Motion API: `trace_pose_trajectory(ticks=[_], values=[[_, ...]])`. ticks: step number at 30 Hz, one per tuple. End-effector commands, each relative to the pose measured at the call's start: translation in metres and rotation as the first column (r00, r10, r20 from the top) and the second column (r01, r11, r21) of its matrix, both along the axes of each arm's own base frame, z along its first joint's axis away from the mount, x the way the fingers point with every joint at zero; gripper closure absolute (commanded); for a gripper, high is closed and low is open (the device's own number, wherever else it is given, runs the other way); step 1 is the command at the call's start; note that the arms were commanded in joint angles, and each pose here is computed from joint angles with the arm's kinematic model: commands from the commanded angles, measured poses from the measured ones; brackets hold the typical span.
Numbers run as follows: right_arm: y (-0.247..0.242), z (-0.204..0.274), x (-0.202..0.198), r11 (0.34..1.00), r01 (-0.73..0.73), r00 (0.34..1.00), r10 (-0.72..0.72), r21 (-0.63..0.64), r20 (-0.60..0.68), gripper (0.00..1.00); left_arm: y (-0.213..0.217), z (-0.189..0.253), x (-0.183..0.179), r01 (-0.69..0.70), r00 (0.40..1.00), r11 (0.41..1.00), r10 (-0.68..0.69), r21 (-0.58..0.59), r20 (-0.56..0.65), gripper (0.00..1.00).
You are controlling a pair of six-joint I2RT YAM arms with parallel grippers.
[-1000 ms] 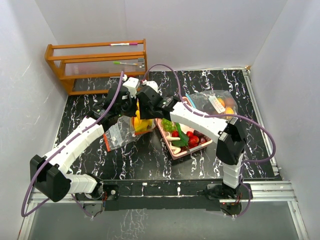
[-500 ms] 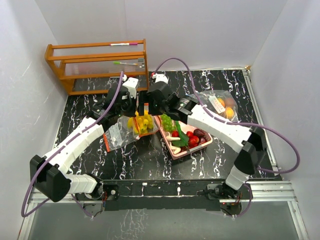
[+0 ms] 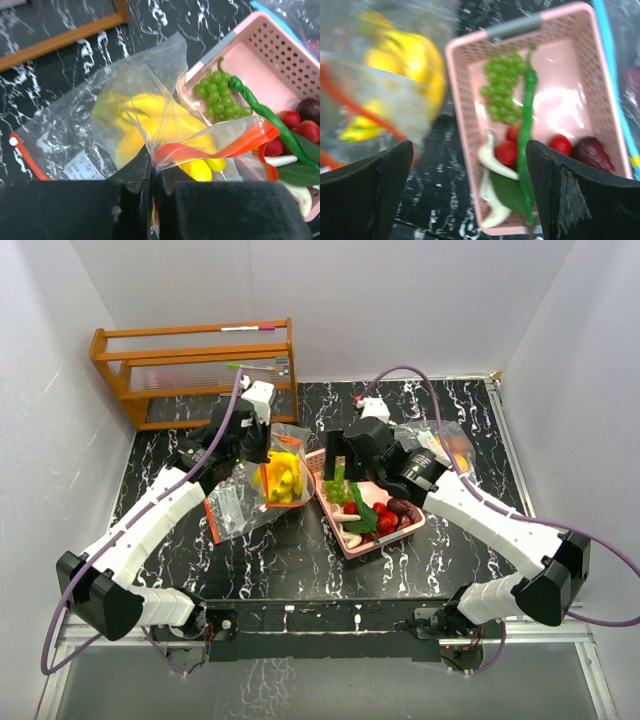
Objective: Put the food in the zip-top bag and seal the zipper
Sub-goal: Place the fake fruit in the zipper food storage bag, then pick up the fake vegetable from the bin.
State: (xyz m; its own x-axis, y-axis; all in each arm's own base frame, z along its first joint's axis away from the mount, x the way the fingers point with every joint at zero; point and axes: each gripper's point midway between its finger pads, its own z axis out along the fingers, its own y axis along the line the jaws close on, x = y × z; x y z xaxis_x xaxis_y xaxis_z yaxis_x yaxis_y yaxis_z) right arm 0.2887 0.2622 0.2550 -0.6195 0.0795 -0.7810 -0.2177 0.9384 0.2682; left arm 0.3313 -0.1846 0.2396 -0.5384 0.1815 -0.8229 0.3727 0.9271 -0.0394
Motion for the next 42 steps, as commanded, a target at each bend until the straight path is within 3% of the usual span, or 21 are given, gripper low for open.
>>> trace_pose_trajectory(ticks=[1,7,16,25,27,30,35,39,42], values=[[-0.048,-0.024,-0.002,0.991,0.089,0.995,-0.094,-0.098,-0.041,0.01,0.015,0.045,0.007,-0.058,0.992,0.998,0.054,0.026,0.112,1.00],[-0.068,-0.049,-0.012,0.988,0.064,0.984,-0.087,-0.143,-0.157,0.04,0.033,0.029,0.003,-0.116,0.990,0.989,0.107,0.096,0.088,1.00],[-0.063,-0.091,-0.044,0.983,-0.064,0.929,-0.003,-0.170,-0.370,0.39,0.029,0.047,0.001,-0.107,0.988,0.993,0.101,0.050,0.115,1.00],[-0.061,-0.132,-0.072,0.988,-0.094,0.871,0.022,-0.122,-0.491,0.41,0.027,0.063,0.006,-0.109,0.981,0.994,0.104,0.023,0.162,1.00],[-0.059,-0.138,-0.074,0.989,-0.095,0.865,0.026,-0.113,-0.501,0.43,0.028,0.060,0.006,-0.112,0.981,0.993,0.106,0.027,0.160,1.00],[-0.057,-0.142,-0.072,0.989,-0.095,0.866,0.028,-0.111,-0.499,0.56,0.029,0.058,0.006,-0.109,0.982,0.993,0.102,0.039,0.157,1.00],[-0.053,-0.155,-0.072,0.989,-0.109,0.855,0.040,-0.103,-0.517,0.62,0.034,0.061,0.005,-0.120,0.979,0.992,0.110,0.048,0.173,1.00],[-0.051,-0.151,-0.063,0.990,-0.093,0.871,0.027,-0.110,-0.490,0.86,0.036,0.063,0.003,-0.123,0.977,0.991,0.111,0.053,0.180,1.00],[-0.051,-0.128,-0.044,0.990,-0.063,0.912,0.007,-0.124,-0.410,0.92,0.038,0.064,0.002,-0.126,0.976,0.990,0.114,0.057,0.185,1.00]])
